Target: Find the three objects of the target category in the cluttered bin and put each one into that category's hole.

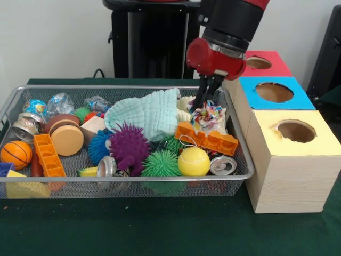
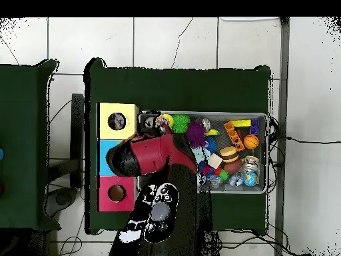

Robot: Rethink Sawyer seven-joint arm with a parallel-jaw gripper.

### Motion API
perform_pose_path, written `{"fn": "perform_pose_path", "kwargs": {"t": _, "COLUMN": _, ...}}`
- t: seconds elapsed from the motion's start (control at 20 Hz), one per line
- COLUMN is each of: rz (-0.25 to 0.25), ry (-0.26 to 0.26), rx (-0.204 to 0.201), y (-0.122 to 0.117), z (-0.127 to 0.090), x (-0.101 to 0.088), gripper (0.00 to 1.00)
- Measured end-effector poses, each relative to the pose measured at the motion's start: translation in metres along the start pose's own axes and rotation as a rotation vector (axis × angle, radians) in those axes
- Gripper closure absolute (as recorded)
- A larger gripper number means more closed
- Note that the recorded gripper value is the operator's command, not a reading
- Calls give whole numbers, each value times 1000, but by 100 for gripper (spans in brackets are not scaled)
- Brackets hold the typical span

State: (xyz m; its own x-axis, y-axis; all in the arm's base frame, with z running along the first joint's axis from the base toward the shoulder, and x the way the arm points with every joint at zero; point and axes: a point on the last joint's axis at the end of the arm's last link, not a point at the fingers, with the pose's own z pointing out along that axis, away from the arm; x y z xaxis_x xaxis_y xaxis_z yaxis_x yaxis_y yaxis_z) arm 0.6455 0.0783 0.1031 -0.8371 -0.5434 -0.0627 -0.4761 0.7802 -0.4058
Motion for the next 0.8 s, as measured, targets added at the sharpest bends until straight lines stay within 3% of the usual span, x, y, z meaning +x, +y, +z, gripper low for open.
{"fn": "perform_pose_path", "kwargs": {"t": 0.1, "rz": 6, "ry": 39, "rx": -17, "y": -6, "z": -16, "x": -17, "gripper": 100}}
{"fn": "perform_pose_path", "kwargs": {"t": 0.3, "rz": 15, "ry": 49, "rx": -27, "y": -10, "z": -35, "x": -39, "gripper": 100}}
{"fn": "perform_pose_path", "kwargs": {"t": 0.55, "rz": 50, "ry": -2, "rx": -56, "y": -12, "z": -59, "x": -76, "gripper": 100}}
{"fn": "perform_pose_path", "kwargs": {"t": 0.8, "rz": 72, "ry": -40, "rx": -84, "y": -7, "z": -71, "x": -95, "gripper": 100}}
